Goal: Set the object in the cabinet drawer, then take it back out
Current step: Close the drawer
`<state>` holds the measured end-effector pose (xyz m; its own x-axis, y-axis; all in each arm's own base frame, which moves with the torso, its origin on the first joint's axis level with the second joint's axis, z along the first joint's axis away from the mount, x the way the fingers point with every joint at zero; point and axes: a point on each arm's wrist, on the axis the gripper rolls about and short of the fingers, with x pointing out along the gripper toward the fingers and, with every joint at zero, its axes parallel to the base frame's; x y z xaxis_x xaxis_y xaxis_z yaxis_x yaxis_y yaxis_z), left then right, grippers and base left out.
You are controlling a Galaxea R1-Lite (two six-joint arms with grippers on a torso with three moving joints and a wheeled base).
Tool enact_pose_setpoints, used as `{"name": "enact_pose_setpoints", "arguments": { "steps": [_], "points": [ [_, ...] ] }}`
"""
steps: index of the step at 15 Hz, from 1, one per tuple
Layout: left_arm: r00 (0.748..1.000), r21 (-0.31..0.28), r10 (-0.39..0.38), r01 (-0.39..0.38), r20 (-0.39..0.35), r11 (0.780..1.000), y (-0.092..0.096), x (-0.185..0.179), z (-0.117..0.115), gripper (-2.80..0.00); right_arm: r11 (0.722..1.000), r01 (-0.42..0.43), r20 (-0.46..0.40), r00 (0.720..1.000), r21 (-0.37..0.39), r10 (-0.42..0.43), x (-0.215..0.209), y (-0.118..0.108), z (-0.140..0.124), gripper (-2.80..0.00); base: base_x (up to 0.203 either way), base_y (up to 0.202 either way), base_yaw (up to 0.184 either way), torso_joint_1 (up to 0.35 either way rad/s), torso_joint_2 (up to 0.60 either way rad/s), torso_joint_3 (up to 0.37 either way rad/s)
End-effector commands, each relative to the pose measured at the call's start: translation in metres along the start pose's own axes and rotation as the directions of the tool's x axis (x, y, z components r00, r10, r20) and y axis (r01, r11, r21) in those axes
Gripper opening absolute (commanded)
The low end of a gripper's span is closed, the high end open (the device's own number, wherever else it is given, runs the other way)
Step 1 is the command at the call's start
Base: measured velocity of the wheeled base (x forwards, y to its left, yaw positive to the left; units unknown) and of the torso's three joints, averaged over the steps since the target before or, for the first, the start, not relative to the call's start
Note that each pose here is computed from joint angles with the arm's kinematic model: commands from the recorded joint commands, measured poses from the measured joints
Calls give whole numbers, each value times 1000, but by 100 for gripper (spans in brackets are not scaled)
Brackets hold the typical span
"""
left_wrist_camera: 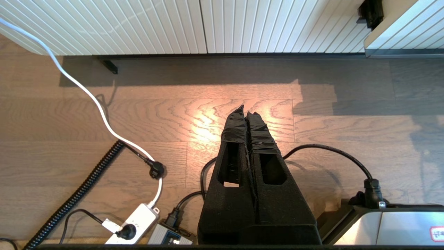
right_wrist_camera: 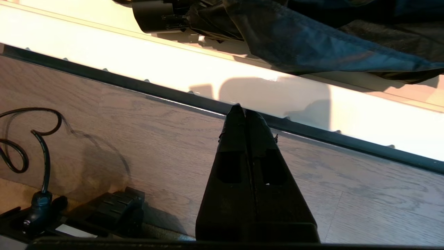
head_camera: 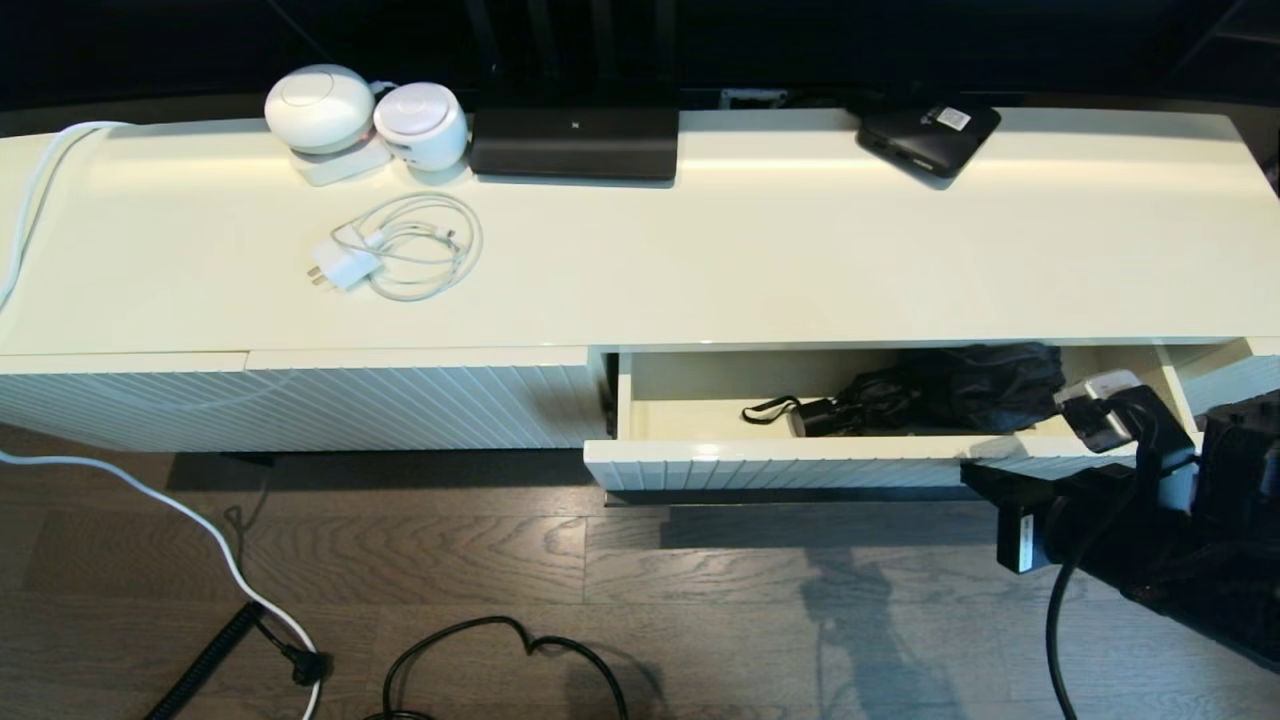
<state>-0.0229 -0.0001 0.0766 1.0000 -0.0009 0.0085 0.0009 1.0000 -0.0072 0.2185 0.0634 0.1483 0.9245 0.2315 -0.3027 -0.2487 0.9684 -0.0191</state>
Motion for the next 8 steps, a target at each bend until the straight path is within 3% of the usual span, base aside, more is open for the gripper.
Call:
{"name": "enact_pose_setpoints", "arguments": {
  "steps": [1,8],
  "points": [
    [1000,0,1,-1,1,1000,0,0,0,-280,1000,0,-6,1000,-2,0,9,1,-4,-280,0,0,0,0,0,0],
    [1000,0,0,0,1,1000,0,0,0,-280,1000,1,65,998,0,-1,25,1,13,-280,0,0,0,0,0,0]
  ]
}}
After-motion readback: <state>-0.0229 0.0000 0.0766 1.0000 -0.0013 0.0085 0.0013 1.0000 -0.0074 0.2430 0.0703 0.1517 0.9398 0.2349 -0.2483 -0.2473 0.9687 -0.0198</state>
